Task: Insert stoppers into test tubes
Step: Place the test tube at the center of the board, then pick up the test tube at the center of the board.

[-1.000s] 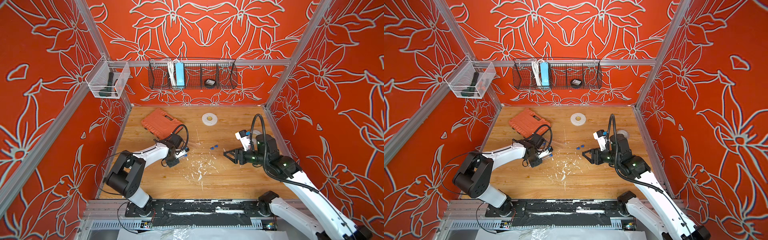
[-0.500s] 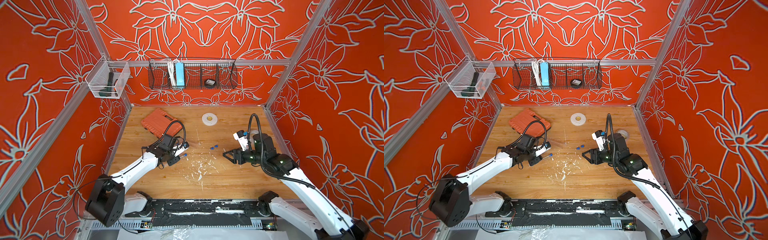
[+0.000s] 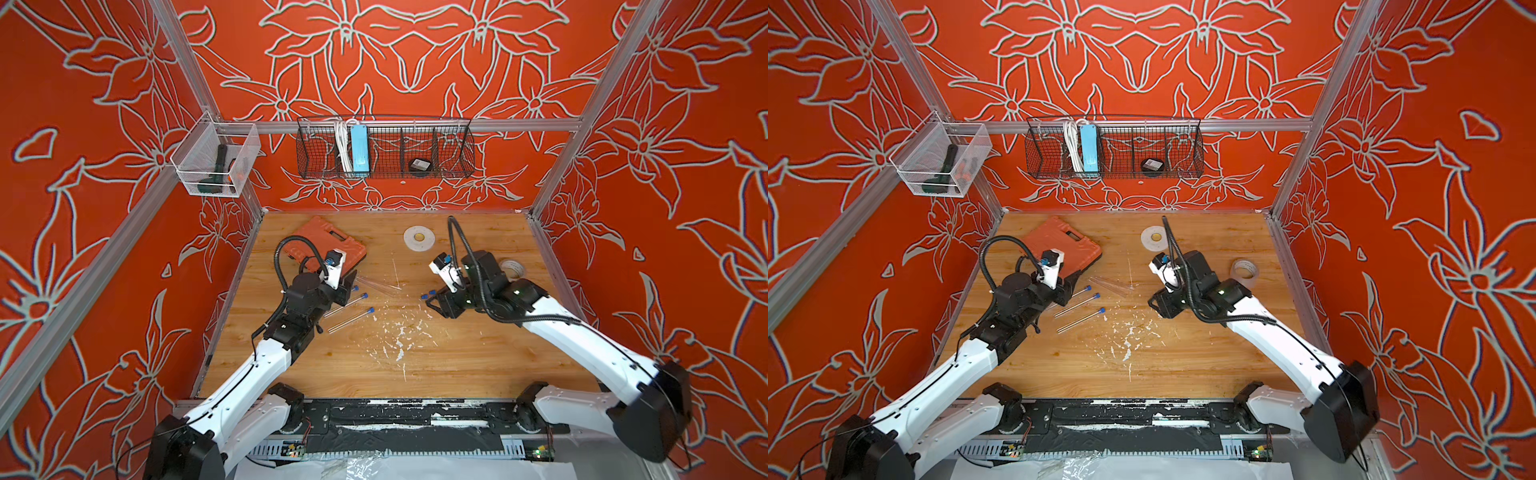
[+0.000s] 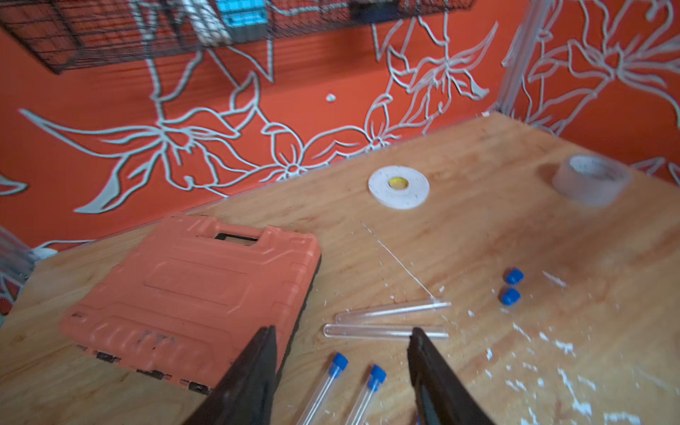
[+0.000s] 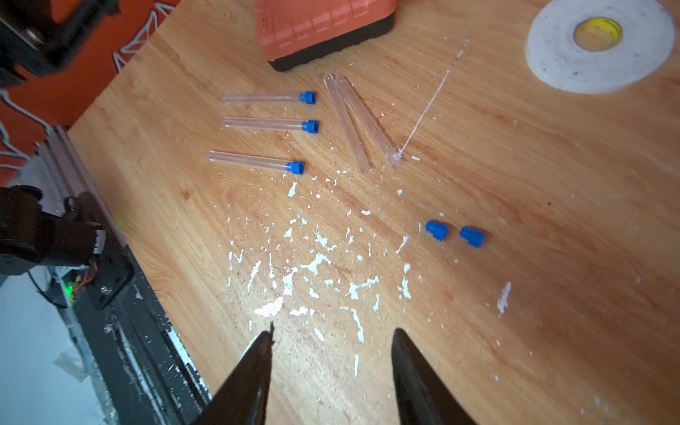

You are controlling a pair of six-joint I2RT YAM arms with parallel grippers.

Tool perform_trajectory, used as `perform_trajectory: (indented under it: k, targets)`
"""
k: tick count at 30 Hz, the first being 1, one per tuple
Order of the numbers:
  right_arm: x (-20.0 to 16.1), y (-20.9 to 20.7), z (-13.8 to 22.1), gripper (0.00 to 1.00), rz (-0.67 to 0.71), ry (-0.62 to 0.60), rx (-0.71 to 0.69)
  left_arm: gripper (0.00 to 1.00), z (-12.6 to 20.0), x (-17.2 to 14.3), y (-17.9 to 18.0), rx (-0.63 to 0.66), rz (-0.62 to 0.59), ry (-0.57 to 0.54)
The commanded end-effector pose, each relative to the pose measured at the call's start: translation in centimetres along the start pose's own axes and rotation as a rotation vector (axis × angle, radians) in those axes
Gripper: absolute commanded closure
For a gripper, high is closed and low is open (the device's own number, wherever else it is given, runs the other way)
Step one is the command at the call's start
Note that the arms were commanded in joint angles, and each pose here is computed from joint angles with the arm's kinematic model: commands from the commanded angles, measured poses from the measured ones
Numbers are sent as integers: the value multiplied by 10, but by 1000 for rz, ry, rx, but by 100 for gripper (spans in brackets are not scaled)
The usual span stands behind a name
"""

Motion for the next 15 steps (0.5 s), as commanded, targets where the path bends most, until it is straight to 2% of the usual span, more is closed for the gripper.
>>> perform_trajectory:
  k: [1, 5, 9, 15]
  targets:
    - [13, -5, -22, 49, 182, 11, -51, 47, 10, 22, 23, 109, 194, -136]
    - [21, -9, -56, 52, 272, 87, -67, 40, 24, 15, 49, 215, 330, -220]
    - [31, -7, -86, 54, 312, 168, -65, 43, 34, -4, 73, 308, 475, -241]
    - [38, 1, -130, 58, 364, 263, -50, 43, 42, -1, 81, 373, 470, -259]
Point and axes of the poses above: each gripper's point midway between its finger pads, its own z axis back along the fingers, its own y axis along the line the jaws close on, x = y × z, the point moved 4 cm from there along z, back along the fingers, and after that the axes turned 10 degrees about -z, right-handed, at the moved point
